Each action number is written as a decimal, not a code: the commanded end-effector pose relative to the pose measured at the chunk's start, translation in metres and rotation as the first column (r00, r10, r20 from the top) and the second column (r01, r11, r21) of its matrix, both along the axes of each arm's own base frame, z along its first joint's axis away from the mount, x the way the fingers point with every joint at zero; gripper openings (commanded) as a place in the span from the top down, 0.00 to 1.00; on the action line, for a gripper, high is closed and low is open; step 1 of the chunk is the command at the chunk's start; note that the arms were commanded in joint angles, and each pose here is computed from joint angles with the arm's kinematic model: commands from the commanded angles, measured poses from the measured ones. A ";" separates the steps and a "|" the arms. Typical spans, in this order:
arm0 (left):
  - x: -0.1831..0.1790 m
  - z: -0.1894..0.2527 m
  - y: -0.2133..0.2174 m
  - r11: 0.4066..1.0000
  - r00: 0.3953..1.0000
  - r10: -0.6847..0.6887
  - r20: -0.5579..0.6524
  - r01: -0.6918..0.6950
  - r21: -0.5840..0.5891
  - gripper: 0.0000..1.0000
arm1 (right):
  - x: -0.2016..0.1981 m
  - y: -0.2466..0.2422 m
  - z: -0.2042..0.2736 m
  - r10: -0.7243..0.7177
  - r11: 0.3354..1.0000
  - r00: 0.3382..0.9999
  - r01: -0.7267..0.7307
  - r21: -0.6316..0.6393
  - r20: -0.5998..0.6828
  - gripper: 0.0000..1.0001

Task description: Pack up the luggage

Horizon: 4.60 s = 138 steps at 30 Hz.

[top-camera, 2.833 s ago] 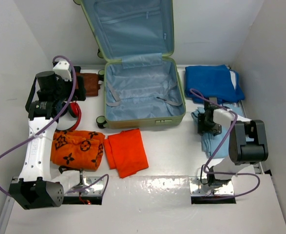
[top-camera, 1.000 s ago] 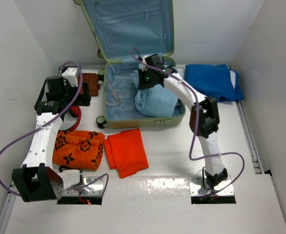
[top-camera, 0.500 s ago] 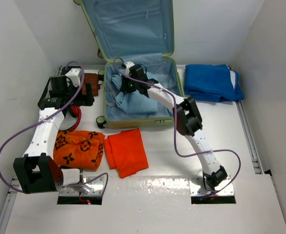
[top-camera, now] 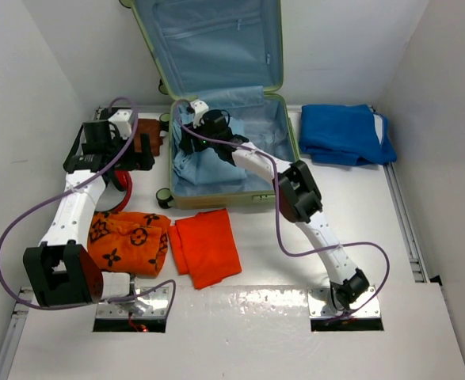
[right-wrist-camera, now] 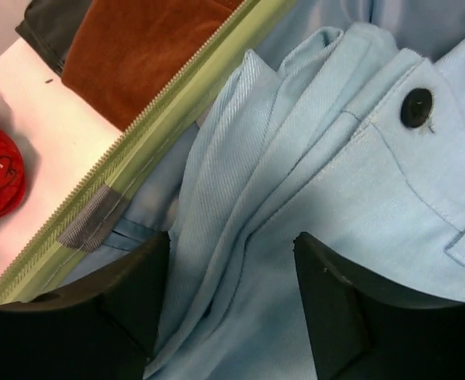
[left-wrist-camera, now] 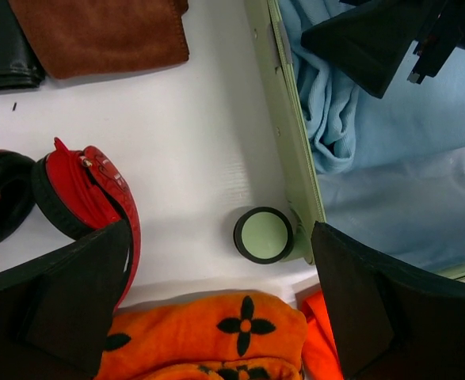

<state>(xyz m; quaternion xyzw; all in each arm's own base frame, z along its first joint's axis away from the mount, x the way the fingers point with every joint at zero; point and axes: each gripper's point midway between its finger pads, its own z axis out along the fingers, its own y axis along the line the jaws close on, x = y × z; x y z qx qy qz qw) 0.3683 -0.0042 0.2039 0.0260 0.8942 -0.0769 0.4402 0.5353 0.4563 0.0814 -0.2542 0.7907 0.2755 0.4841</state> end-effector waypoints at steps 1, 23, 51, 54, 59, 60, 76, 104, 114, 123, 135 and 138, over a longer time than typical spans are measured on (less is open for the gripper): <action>0.010 0.033 -0.006 1.000 0.996 -0.013 0.093 0.014 -0.011 0.00 | 0.008 -0.002 0.045 0.005 1.000 0.992 -0.008 0.026 0.126 0.36; -0.003 0.058 0.002 0.999 0.987 0.012 0.158 -0.017 0.035 0.00 | 0.013 -0.452 0.135 -0.644 0.729 0.764 0.625 -0.278 0.031 0.00; 0.001 0.047 0.009 0.995 0.993 0.000 0.118 -0.011 0.097 0.00 | -0.055 -0.540 -0.082 -0.353 0.718 0.912 0.121 -0.685 -0.209 0.00; 0.006 0.048 0.010 0.995 0.993 0.000 0.117 -0.011 0.097 0.00 | -0.063 -0.550 -0.085 -0.352 0.719 0.911 0.117 -0.685 -0.215 0.00; 0.010 0.058 0.008 0.996 0.991 -0.001 0.136 -0.010 0.084 0.00 | -0.070 -0.556 -0.101 -0.350 0.710 0.905 0.086 -0.699 -0.244 0.00; 0.010 0.058 0.008 0.996 0.991 -0.001 0.136 -0.010 0.084 0.00 | -0.071 -0.556 -0.104 -0.350 0.706 0.904 0.082 -0.703 -0.247 0.00; 0.017 0.055 0.007 0.997 0.993 -0.008 0.118 -0.001 0.078 0.00 | -0.107 -0.531 -0.118 -0.025 0.655 0.903 -0.310 -0.689 -0.430 0.00; 0.016 0.070 0.008 0.996 0.990 -0.004 0.142 -0.008 0.083 0.00 | -0.011 -0.465 0.099 -0.250 0.967 0.932 0.226 -0.120 -0.262 1.00; 0.013 0.056 0.006 0.997 0.992 -0.012 0.129 0.002 0.077 0.00 | -0.034 -0.369 0.169 -0.070 0.994 0.983 0.083 0.066 -0.172 1.00; 0.009 0.052 0.008 0.996 0.992 -0.001 0.127 -0.010 0.086 0.00 | -0.023 -0.248 0.149 0.024 0.996 0.968 -0.001 0.091 -0.249 1.00; 0.007 0.042 0.011 0.996 0.995 0.017 0.103 -0.026 0.090 0.00 | -0.018 -0.162 0.110 -0.048 0.950 0.841 0.206 0.237 -0.539 1.00; 0.009 0.037 0.011 0.996 0.996 0.017 0.090 -0.025 0.089 0.00 | -0.006 -0.148 0.115 -0.067 0.915 0.806 0.285 0.287 -0.588 1.00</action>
